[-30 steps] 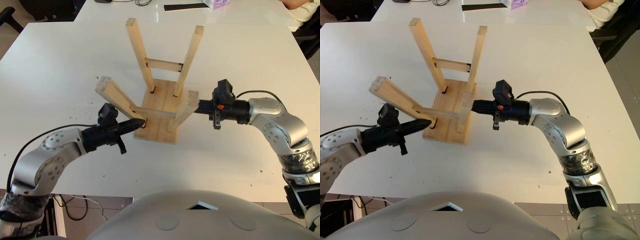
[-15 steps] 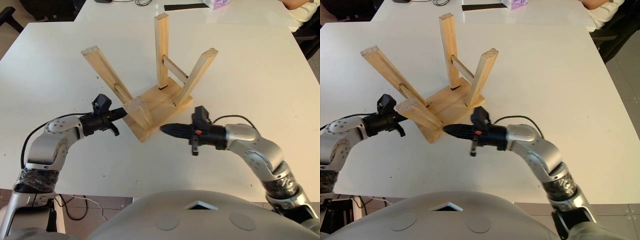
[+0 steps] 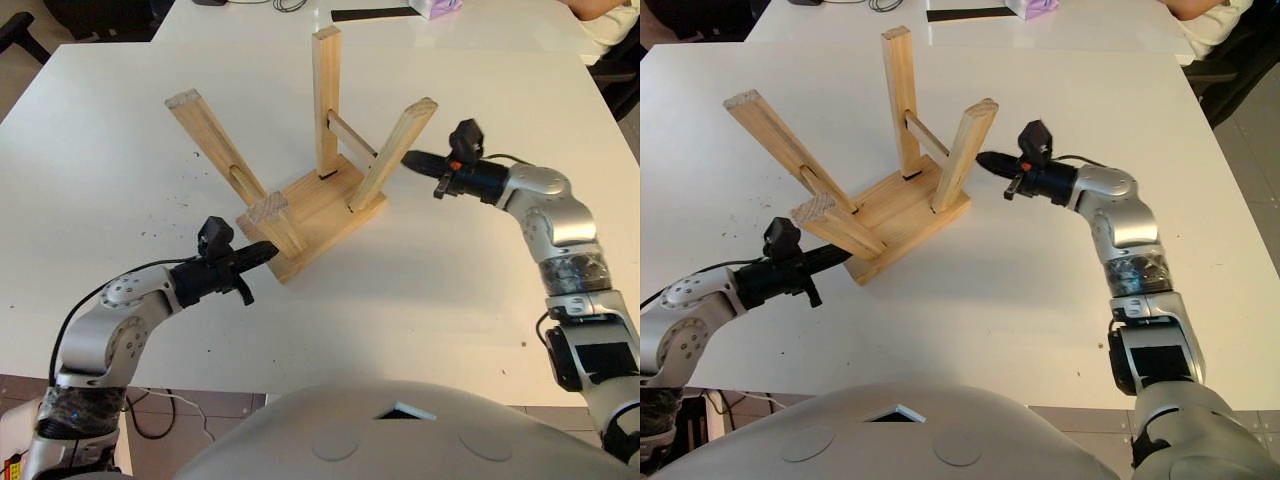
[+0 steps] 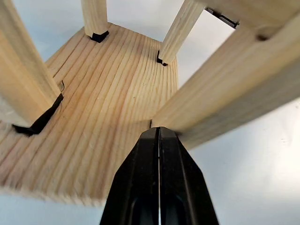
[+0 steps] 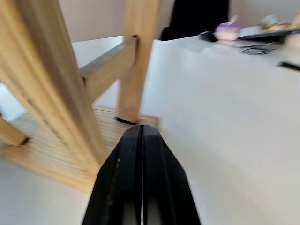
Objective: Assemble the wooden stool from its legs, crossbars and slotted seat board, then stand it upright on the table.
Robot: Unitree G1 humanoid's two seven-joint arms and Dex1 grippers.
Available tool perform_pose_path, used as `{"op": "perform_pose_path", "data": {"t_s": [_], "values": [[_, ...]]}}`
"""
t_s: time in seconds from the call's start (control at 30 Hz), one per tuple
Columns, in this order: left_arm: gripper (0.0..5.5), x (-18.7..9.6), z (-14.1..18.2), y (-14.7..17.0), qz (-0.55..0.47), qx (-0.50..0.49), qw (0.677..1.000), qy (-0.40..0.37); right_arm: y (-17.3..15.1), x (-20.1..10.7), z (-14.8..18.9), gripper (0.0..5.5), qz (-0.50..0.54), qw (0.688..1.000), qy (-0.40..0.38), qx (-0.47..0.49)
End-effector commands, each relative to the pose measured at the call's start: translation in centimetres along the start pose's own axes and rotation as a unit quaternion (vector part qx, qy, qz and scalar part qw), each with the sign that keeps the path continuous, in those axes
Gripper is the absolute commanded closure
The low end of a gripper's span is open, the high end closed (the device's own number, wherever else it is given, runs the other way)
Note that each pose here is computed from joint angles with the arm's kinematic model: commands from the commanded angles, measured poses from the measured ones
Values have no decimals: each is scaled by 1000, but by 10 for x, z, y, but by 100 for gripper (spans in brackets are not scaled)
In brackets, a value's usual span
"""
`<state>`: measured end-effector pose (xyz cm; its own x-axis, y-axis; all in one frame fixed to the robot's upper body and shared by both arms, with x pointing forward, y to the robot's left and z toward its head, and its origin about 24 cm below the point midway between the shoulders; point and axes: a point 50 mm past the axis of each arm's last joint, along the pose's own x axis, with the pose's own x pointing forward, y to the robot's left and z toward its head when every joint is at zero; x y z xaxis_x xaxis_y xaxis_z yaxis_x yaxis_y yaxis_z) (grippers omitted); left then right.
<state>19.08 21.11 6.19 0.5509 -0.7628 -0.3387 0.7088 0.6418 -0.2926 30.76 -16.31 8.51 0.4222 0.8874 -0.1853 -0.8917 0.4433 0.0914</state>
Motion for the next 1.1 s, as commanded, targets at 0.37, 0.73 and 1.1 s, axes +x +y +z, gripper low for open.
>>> {"op": "perform_pose_path", "data": {"t_s": [0.37,0.73,1.1], "values": [[549,27,-2,17,45,66,997,19,56,4,-12,550,141,990,-1,25],[549,50,7,3,2,83,996,-18,100,-21,-25,550,120,990,-1,80],[549,71,11,-17,0,70,996,-62,90,-34,-19,550,103,992,21,64]]}}
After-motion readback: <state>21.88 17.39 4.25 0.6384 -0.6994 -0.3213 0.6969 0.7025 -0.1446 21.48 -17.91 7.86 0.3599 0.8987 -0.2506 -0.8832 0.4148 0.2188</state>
